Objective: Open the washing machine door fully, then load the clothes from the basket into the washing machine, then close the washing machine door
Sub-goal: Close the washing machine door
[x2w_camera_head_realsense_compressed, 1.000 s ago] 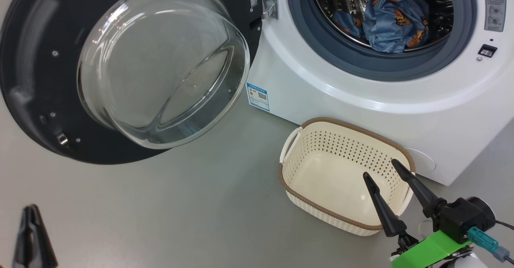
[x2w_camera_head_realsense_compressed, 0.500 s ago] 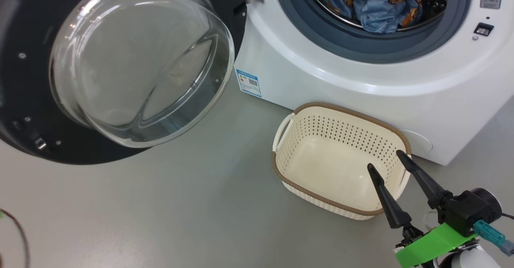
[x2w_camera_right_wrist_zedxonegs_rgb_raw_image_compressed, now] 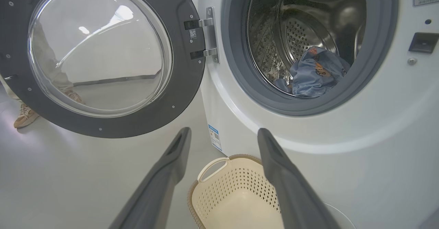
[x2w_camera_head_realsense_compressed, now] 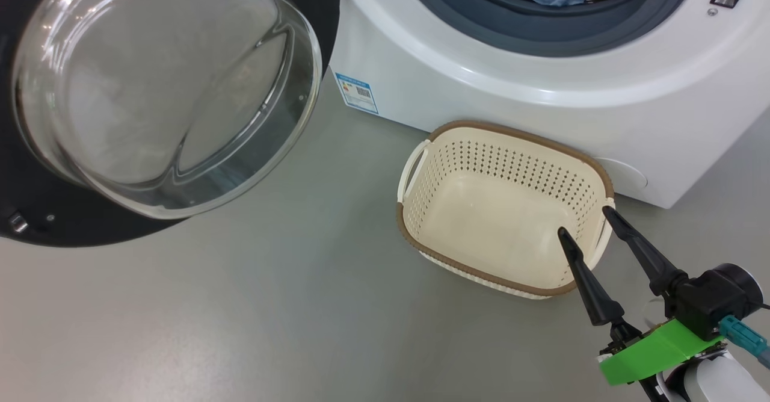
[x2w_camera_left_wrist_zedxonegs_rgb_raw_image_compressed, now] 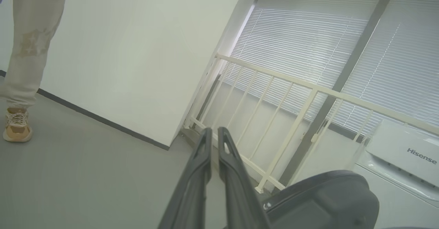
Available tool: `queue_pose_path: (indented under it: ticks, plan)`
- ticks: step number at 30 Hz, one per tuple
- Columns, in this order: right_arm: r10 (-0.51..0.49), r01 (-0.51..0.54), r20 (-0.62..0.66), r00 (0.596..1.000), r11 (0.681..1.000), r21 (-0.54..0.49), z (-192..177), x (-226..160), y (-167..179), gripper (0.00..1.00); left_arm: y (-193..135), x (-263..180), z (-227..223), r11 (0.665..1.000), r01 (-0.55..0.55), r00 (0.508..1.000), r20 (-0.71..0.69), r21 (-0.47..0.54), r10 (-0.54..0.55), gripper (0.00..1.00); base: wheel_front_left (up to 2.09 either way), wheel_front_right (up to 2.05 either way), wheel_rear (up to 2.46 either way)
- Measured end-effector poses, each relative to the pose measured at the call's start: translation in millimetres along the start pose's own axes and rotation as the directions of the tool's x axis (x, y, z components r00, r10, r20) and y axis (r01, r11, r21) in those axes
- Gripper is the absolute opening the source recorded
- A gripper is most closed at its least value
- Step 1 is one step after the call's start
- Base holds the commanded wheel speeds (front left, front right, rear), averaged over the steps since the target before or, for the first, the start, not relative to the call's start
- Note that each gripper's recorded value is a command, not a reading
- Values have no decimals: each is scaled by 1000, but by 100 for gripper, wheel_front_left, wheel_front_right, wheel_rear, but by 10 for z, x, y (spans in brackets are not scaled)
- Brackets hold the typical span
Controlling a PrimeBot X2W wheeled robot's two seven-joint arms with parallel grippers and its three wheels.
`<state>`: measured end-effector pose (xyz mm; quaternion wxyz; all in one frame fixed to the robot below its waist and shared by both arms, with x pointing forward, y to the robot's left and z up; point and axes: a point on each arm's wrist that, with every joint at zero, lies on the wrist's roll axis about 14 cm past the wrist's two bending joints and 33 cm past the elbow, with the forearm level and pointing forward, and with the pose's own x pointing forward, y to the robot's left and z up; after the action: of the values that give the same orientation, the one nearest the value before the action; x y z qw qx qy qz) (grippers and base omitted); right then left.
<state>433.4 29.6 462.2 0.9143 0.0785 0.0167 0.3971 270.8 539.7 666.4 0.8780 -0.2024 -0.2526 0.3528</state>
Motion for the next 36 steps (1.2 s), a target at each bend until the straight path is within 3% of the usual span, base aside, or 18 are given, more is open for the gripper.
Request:
queue_pose_path:
  ticks: [10,19,36]
  plan:
    - [12,-12,-18,1000,1000,7,-131,68,-80,100,131,273,-404,987,-115,954,-288,-114,78,0,0,0,0]
    - [11,-10,-49,999,1000,9,-283,65,-181,100,107,247,-793,986,-141,847,-527,-92,72,0,0,0,0]
    - [27,-27,-47,999,1000,2,-336,172,-244,100,80,113,-1045,980,-171,708,-705,-105,48,0,0,0,0]
